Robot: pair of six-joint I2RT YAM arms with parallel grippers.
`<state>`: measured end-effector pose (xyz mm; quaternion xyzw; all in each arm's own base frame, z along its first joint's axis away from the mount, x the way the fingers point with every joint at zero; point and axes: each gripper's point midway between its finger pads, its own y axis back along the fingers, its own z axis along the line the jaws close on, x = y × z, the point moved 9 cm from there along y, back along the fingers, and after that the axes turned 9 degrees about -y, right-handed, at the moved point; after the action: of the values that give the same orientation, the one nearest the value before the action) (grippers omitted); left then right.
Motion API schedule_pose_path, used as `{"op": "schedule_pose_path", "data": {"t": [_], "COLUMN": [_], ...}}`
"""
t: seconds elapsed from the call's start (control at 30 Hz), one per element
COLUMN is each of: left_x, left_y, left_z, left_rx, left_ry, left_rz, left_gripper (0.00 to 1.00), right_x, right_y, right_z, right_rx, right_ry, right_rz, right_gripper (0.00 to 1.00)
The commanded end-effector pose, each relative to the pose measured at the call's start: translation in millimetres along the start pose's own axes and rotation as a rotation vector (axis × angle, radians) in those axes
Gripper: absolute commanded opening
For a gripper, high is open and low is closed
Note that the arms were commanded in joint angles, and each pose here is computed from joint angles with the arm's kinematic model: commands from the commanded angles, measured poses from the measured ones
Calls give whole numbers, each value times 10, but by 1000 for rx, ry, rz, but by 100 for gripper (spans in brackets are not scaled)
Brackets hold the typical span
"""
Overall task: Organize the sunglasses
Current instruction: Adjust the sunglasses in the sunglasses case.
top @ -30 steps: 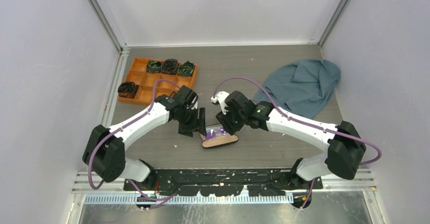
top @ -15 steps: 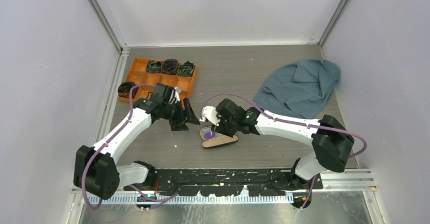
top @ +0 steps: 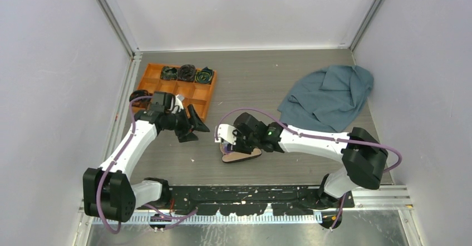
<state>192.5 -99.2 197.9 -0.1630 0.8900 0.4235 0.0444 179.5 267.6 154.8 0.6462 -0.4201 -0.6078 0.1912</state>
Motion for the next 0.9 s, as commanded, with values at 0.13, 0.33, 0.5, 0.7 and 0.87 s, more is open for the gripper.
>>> {"op": "schedule_pose_path", "data": {"t": [0.13, 0.33, 0.5, 0.7, 0.87], "left_x": [20, 35, 40, 39, 31], "left_y": [6, -15, -32, -22, -40], "left_z": [23, 48, 65, 56, 75], "left_rx": [48, 53, 61, 73, 75], "left_ry": [-23, -14, -8, -14, -10], "left_rz": [23, 20, 21, 19, 23], "left_gripper": [65, 65, 65, 65, 65], "right_x": [6, 14, 14, 41, 48], "right_y": [-86, -151, -223, -317, -383], "right_z": [33, 23, 6, -11, -16], "right_rx": [-17, -7, 17, 23, 26], "right_ry": [45, 81, 124, 159, 173], "right_rz": [-36, -42, -51, -36, -34], "right_gripper": [44, 46, 46, 44, 41]}}
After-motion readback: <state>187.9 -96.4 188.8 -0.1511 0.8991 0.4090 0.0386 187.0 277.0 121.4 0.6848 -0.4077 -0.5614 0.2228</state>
